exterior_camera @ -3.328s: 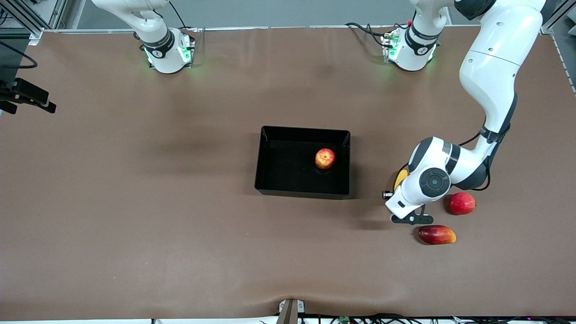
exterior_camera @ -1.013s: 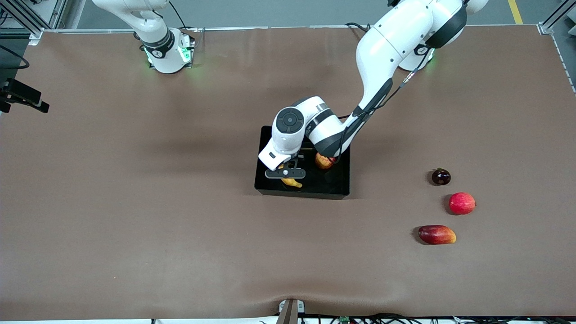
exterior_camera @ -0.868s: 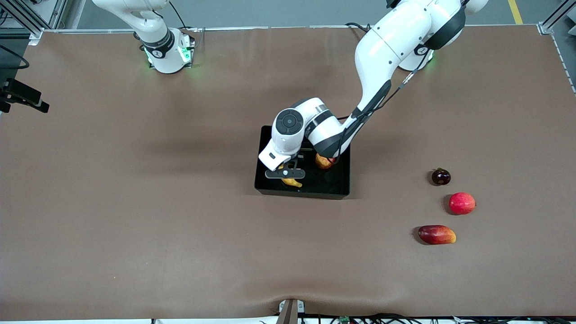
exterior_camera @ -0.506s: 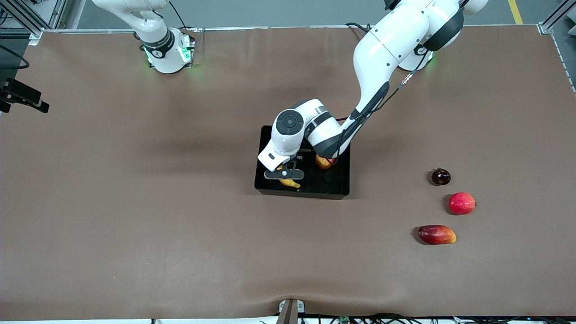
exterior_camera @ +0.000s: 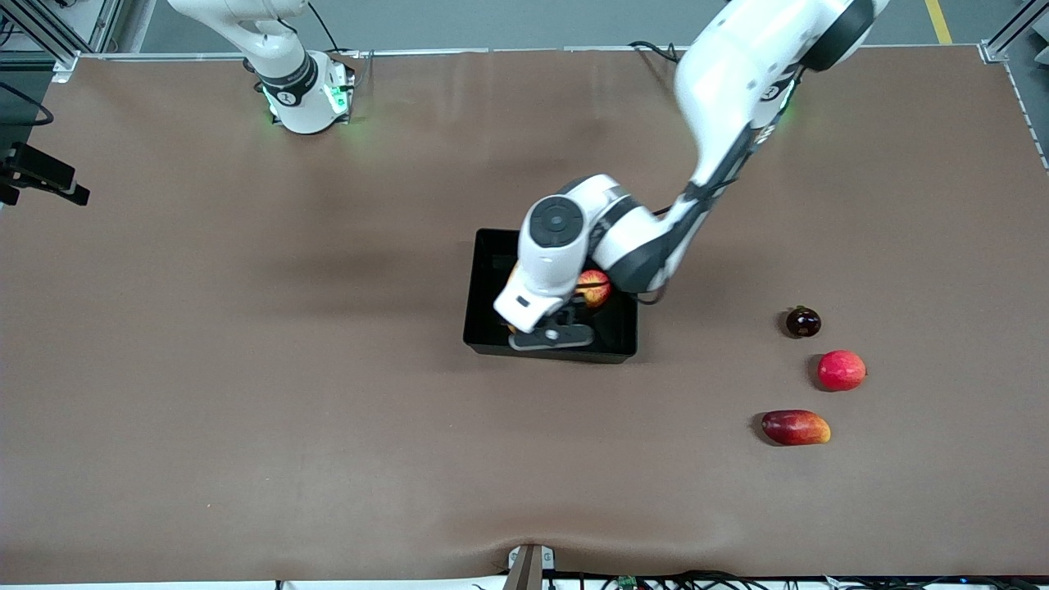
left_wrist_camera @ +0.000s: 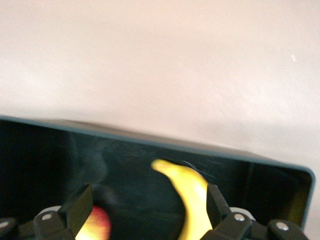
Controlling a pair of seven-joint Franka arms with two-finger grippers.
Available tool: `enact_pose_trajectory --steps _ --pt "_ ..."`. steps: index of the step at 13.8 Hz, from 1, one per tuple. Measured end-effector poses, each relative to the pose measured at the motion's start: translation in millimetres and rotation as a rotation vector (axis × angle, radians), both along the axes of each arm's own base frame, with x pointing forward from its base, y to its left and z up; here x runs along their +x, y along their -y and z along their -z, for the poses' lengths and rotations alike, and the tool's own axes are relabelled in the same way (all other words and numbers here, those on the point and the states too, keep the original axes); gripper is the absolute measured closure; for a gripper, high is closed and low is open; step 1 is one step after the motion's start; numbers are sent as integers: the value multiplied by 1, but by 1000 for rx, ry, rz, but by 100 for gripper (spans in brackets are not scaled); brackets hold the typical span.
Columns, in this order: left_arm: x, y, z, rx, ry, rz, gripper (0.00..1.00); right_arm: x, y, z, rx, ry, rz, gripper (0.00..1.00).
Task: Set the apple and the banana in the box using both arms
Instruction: 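Withdraw the open left gripper from the box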
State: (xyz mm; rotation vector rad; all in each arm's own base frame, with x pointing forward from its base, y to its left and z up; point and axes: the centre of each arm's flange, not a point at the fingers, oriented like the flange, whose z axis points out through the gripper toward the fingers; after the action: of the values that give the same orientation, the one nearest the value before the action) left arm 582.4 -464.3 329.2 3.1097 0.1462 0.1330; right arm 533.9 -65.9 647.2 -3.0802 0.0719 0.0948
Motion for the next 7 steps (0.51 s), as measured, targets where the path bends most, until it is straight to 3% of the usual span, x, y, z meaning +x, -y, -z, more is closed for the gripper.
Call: enact_pose_trajectory --steps 4,7 --pt "34 -110 -94 121 -48 11 0 0 0 0 0 0 0 0" --pt "50 -180 -138 125 -68 -8 0 0 0 0 0 0 0 0"
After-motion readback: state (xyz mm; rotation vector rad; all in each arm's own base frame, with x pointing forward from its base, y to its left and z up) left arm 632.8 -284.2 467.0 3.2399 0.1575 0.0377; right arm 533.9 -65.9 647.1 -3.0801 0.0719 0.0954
